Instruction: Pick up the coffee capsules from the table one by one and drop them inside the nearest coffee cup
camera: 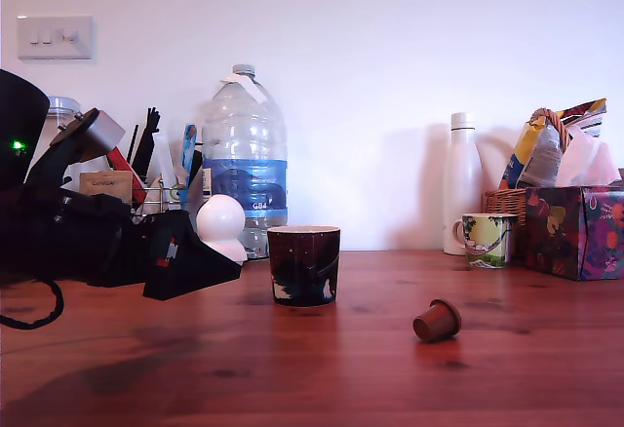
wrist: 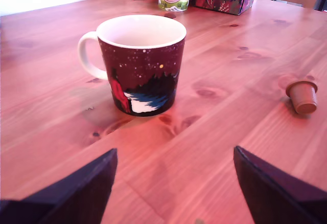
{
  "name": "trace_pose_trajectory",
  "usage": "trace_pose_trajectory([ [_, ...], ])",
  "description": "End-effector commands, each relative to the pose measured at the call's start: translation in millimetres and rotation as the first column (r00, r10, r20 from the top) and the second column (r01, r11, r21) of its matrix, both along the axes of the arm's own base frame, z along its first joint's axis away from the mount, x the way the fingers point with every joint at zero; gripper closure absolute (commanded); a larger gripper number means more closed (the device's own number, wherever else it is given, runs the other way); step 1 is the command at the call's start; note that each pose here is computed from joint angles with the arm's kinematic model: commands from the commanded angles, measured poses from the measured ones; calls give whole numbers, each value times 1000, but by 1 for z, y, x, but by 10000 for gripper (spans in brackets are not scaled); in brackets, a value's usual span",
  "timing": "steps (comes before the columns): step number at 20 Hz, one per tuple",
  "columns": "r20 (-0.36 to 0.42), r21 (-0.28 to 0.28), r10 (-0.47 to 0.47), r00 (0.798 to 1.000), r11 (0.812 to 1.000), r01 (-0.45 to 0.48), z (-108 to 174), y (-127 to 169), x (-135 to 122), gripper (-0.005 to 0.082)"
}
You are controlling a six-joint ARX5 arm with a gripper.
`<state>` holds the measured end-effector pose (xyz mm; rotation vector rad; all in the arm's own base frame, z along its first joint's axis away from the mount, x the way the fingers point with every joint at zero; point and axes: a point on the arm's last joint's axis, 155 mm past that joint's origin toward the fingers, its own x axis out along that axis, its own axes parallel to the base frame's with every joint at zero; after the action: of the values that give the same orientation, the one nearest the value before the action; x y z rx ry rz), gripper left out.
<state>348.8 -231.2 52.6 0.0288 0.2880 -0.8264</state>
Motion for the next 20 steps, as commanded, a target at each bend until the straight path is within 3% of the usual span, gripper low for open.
trace_pose_trajectory([
  [1,1,-1,-3,1000,1000,3,-1,-1,0,110],
  [15,10,-5,-3,1000,1000,3,2,-2,2,111],
  [20,26,-23,-54,998,998,55,13,-11,-6,111],
])
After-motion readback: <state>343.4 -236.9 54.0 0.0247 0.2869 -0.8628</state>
